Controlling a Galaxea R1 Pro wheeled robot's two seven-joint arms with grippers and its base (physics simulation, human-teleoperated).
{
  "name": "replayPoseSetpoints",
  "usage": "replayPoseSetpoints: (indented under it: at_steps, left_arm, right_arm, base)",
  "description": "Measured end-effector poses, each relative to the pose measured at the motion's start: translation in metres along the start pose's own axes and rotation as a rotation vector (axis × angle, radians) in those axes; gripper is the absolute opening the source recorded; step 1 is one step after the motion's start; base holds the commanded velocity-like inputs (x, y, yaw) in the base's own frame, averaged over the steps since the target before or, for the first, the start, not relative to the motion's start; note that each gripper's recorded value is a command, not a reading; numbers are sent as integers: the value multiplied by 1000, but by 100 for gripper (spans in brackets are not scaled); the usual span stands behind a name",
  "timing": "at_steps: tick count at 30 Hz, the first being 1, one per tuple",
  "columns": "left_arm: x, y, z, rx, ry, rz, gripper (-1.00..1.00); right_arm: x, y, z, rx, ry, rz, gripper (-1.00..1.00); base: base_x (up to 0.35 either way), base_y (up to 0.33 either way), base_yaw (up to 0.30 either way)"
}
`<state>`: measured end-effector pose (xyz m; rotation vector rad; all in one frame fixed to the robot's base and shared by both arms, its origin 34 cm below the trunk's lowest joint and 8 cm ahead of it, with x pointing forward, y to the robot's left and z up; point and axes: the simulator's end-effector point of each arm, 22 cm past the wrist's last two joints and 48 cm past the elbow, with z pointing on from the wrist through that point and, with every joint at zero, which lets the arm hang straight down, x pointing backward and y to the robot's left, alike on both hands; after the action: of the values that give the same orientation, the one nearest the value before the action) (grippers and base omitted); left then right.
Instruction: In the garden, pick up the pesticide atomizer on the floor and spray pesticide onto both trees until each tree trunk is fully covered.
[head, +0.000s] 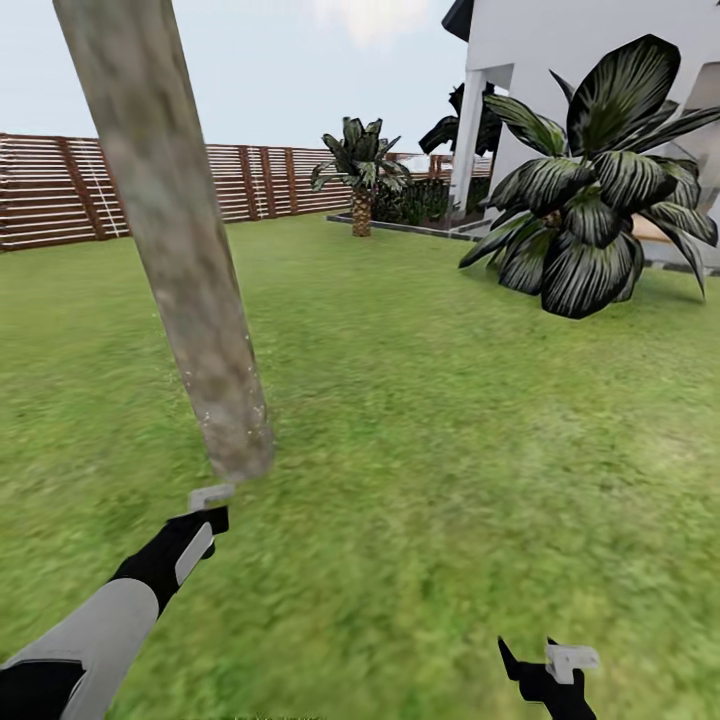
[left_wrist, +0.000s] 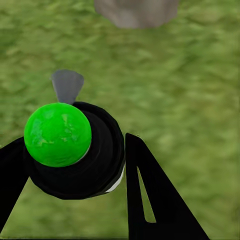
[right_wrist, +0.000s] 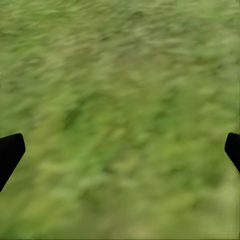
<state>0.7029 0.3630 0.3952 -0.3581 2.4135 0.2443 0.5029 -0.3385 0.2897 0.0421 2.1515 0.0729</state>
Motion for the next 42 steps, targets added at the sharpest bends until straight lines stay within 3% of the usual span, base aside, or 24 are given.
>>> replayPoseSetpoints:
  at_steps: [14,19,22,26,28,31,33,37,42]
  left_arm:
    - [-3,-3,-1,11,-7,-4,-100]
    - [-25,-19,-5,40,-30,9,-100]
    - [-65,-33,-13,63,-39,10,-100]
    - [-99,-54,-24,162,-37,16,-100]
    - [-108,-59,-28,197,-45,32,-100]
    - [-132,-60,-42,180,-51,112,-100]
    - [-149,-56,-49,161,-54,140,-100]
    - [-182,-26,-55,116,-64,140,-100]
    - [-179,-56,-61,162,-63,140,-100]
  right_arm:
    - [0,0,0,0,0,0,100]
    - [0,0,0,0,0,0,100]
    - [0,0,0,0,0,0,100]
    - [0,0,0,0,0,0,100]
    - [0,0,0,0,0,0,100]
    - [0,0,0,-1,0,-1,100]
    - [0,0,0,-1,0,-1,100]
    - [0,0,0,-1,0,-1,100]
    - [0,0,0,-1,0,-1,100]
  base:
    - [0,-174,234]
    - [0,-1,5]
    - [0,0,0]
    - [0,0,0]
    - [0,0,0]
    - [0,0,0]
    - [0,0,0]
    - [0,0,0]
    - [0,0,0]
